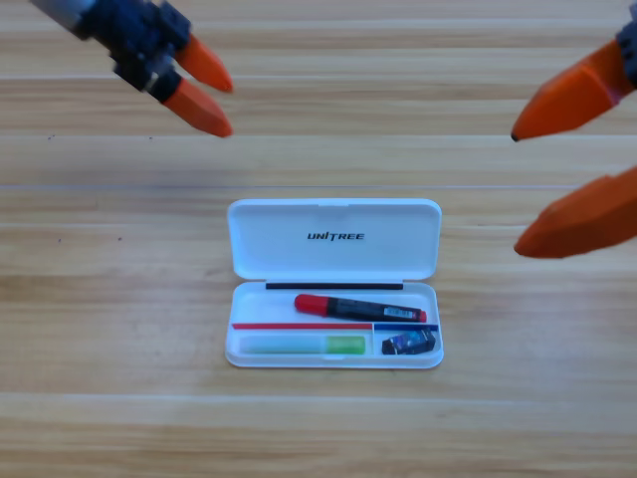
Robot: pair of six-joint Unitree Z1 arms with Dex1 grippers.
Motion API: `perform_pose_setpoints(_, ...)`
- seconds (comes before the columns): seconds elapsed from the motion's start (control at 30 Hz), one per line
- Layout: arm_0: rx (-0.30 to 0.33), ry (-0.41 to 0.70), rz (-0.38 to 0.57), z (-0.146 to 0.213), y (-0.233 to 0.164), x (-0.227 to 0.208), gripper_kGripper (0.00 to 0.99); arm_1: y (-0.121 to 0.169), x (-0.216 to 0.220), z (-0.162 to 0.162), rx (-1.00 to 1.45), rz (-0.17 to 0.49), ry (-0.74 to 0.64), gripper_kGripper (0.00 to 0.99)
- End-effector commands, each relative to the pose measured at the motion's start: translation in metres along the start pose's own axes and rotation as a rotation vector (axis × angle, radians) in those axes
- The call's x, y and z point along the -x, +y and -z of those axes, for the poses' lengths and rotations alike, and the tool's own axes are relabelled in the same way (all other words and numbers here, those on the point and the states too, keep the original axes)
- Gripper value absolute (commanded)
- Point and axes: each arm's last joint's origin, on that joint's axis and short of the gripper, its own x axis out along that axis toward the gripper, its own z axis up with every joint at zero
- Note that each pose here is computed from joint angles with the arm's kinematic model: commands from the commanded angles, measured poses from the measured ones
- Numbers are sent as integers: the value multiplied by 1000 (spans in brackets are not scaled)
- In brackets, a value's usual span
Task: Clean up eraser and pencils
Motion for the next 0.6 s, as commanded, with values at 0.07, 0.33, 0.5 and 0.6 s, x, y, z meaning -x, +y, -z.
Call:
perform_pose_setpoints(0.07, -14, 44, 102, -8, -5, -53, 558, -1, 1, 11, -4, -4, 4, 946)
perform_pose_setpoints(0.33, -52, 58, 109, -5, -2, -63, 41, 0, 1, 11, 1, -16, -3, 946)
perform_pose_setpoints(0.5, -62, 72, 132, 4, 2, -75, 0, 0, 1, 11, 1, -19, -3, 946)
perform_pose_setpoints(0.6, -65, 79, 149, 10, 4, -84, 0, 0, 1, 11, 1, -23, -5, 946)
